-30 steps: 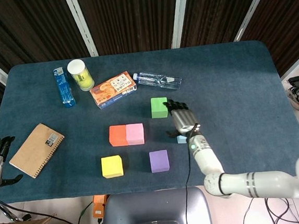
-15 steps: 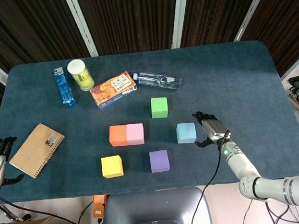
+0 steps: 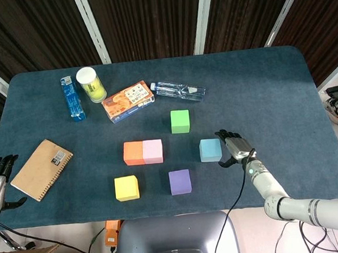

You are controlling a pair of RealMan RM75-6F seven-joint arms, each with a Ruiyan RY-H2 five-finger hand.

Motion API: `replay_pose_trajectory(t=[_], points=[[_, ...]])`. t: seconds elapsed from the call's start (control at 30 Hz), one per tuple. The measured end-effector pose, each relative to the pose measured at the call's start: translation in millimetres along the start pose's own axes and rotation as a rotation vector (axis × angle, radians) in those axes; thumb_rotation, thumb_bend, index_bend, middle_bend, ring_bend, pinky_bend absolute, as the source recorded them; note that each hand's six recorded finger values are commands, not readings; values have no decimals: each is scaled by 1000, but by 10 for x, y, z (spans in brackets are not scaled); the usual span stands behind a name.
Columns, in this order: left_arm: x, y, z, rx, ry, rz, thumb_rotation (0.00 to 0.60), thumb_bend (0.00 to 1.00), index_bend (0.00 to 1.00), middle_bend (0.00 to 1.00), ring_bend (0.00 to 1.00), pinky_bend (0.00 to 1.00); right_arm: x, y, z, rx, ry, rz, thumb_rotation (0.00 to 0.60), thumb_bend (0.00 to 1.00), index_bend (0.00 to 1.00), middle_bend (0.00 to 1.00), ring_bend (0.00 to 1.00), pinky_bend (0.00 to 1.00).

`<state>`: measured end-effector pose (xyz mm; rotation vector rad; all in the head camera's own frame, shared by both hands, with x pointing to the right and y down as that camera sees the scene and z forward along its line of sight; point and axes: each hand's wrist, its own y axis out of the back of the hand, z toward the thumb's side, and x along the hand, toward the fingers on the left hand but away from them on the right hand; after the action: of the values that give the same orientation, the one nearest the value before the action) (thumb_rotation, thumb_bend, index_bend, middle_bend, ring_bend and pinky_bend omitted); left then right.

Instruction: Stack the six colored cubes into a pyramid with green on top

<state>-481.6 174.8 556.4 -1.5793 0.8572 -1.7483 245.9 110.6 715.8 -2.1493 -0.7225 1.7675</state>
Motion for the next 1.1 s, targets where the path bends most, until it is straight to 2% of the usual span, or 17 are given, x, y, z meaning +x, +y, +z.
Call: replay_pose_trajectory(t=[0.1,0.27,0.4,0.47,0.53,0.6,0.67,1.1], points=[[5,-7,8,-1,-2,-3,600,108,88,67,10,80,-46,-9,0,-25,-5,-14,600,205,336,0,0,0],[8,-18,28,-2,-8,-8,600,110,88,68,10,80,-119,-18,9,-58,-12,-24,600,204,410,3,0,0],[-5,-15,32,-1,-10,-6,600,111,88,68,11,80,-148,-14,20,-72,-9,-39,600,204,465,56,0,6],[-9,-14,26,0,-9,-5,600,111,88,68,11,80,-148,-8,22,-81,-6,-45,600,204,473,93,3,67],[-8,-16,20,-1,-7,-6,600,111,88,68,10,80,-147,10,28,-90,0,-53,600,204,478,154,46,194],[-4,-19,18,-1,-6,-9,600,111,88,68,10,80,-146,32,41,-93,7,-61,600,204,477,241,137,301],[0,-23,23,0,-7,-10,600,111,88,68,10,80,-143,55,67,-91,15,-67,600,204,475,289,190,346],[23,-40,53,5,-10,-18,600,111,88,67,11,80,-248,136,401,-83,59,-71,600,204,445,305,208,341]])
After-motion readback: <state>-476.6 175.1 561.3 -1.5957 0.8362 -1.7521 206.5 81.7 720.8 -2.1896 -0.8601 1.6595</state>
